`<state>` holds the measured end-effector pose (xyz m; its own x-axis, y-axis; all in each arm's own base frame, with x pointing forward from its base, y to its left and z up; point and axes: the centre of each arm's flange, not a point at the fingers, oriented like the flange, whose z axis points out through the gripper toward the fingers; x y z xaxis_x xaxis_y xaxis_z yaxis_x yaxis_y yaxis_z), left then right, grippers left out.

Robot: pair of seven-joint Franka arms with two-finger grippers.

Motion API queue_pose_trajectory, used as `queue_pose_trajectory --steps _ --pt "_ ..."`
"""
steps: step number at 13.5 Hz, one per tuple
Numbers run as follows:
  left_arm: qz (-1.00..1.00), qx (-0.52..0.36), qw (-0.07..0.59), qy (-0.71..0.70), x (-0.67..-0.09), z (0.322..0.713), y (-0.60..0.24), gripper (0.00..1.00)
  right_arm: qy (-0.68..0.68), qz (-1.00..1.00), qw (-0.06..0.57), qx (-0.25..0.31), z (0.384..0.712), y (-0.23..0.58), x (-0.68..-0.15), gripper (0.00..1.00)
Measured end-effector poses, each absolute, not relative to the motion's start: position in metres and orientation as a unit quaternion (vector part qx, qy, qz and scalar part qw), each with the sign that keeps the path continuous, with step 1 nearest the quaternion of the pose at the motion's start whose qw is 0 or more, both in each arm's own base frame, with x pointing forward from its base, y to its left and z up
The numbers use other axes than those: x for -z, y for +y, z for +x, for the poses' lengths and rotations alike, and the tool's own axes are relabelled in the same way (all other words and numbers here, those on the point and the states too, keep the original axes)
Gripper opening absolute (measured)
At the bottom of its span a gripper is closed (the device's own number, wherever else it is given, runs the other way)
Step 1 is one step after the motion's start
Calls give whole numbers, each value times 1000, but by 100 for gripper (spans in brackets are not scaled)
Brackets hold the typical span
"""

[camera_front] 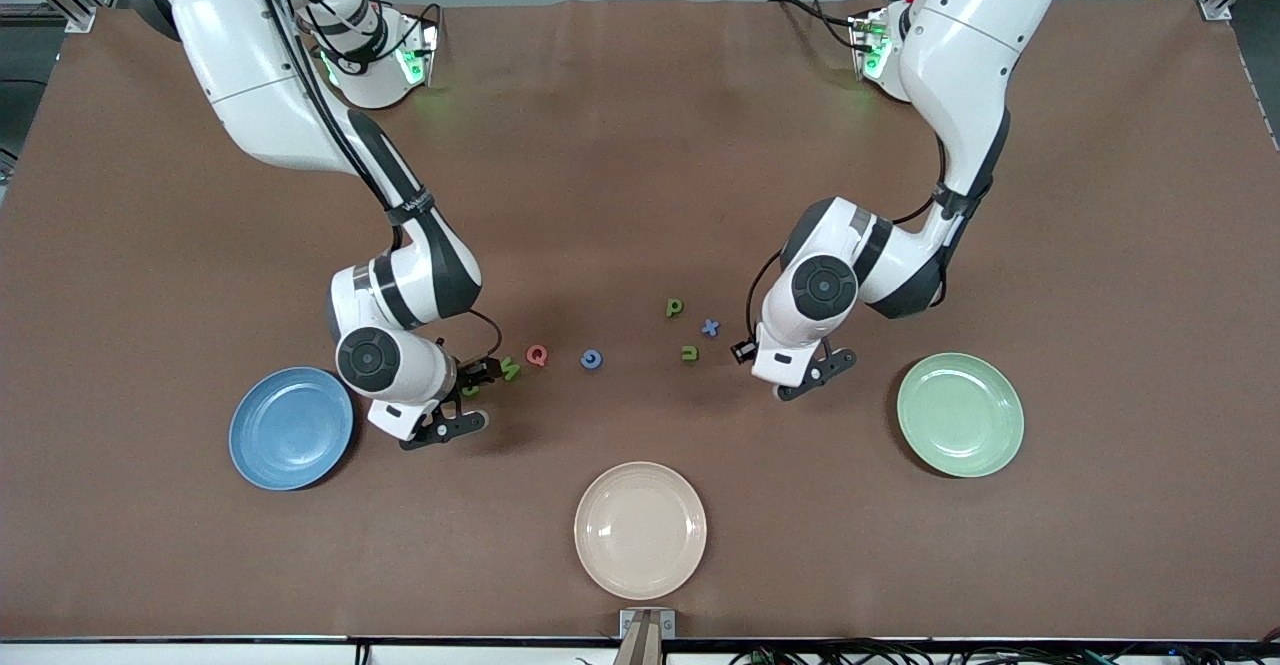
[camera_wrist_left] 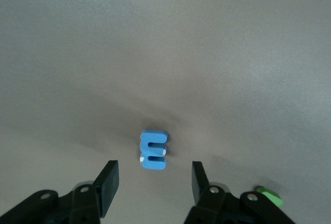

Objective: Sort uppercase to blue plate, lowercase to green plate
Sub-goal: 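Close the left gripper on the E while the right gripper grasps the B, then drop the E on the green plate while the right gripper drops B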

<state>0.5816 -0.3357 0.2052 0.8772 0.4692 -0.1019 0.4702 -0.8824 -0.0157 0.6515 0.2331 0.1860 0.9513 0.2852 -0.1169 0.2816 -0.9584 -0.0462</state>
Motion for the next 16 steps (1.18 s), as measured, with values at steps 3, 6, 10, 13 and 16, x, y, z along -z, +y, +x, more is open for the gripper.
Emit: queue_pose_trajectory --steps 3,6,10,13,16 --pt "969 46 12 243 -193 582 -337 64 -144 -988 16 -54 646 233 -175 100" --pt "969 44 15 242 -184 582 -338 62 -141 -988 13 -54 647 228 -174 98" --pt "969 47 12 243 -180 579 -336 58 -139 -989 12 -57 646 225 -171 85" --pt "969 50 8 243 -176 577 -333 58 -139 -989 11 -56 647 224 -173 70" --pt "968 51 6 244 -174 576 -332 54 -139 -989 12 -54 647 226 -177 49"
